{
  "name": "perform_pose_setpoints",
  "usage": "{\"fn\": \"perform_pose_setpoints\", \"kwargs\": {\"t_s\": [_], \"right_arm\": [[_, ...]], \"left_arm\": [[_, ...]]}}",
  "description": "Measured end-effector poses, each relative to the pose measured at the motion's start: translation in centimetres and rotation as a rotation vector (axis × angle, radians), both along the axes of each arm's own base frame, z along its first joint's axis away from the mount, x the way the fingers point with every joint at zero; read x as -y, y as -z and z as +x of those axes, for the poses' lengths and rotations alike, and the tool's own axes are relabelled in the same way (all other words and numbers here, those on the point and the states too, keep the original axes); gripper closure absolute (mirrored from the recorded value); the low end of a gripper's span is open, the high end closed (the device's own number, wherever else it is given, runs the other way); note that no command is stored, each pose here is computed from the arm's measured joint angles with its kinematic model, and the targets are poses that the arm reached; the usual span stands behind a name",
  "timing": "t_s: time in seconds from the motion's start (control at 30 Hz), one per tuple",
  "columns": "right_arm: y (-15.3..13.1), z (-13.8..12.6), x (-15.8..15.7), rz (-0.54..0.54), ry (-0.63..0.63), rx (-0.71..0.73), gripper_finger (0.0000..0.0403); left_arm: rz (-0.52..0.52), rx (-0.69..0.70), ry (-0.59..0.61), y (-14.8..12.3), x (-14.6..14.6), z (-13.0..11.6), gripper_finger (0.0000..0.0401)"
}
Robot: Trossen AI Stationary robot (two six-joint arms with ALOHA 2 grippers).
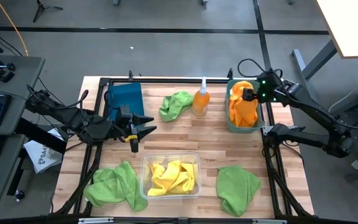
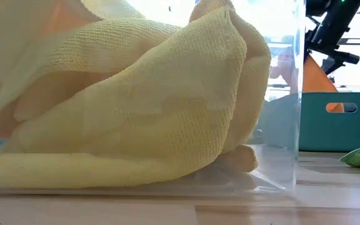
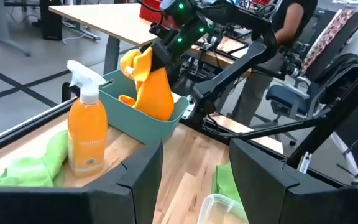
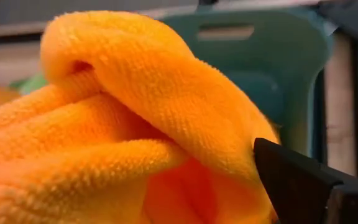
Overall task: Sort microfiber towel by color & place in baskets
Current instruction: Put the orange microfiber cloth into the green bin
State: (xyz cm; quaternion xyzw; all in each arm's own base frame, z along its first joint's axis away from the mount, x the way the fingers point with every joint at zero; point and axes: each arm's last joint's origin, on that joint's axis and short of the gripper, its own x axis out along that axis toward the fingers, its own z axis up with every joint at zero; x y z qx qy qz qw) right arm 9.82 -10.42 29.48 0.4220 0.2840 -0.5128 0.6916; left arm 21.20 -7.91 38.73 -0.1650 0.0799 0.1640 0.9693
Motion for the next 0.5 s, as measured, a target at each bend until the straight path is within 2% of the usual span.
{"fn": "perform_pose_setpoints", "kwargs": {"t_s": [0.2, 0.3, 0.4, 0.5], "right_arm": [[5.0, 0.4, -0.8, 0.251, -0.075, -0.065, 0.0105], [6.7, 0.4, -1.3, 0.362, -0.134, -0.053, 0.0105], [6.3, 0.2, -1.6, 0.380, -0.183, -0.060, 0.0105], [4.2, -0.4, -1.7, 0.285, -0.149, -0.130, 0.0105]], "left_arm": [[-0.015, -0.009, 0.042, 0.0, -0.2, 0.2, 0.0227], [-0.018, -0.010, 0.050, 0.1, -0.2, 0.2, 0.0227], [-0.016, -0.012, 0.051, 0.1, -0.2, 0.2, 0.0227], [-0.016, -0.012, 0.051, 0.1, -0.2, 0.2, 0.0227]]}}
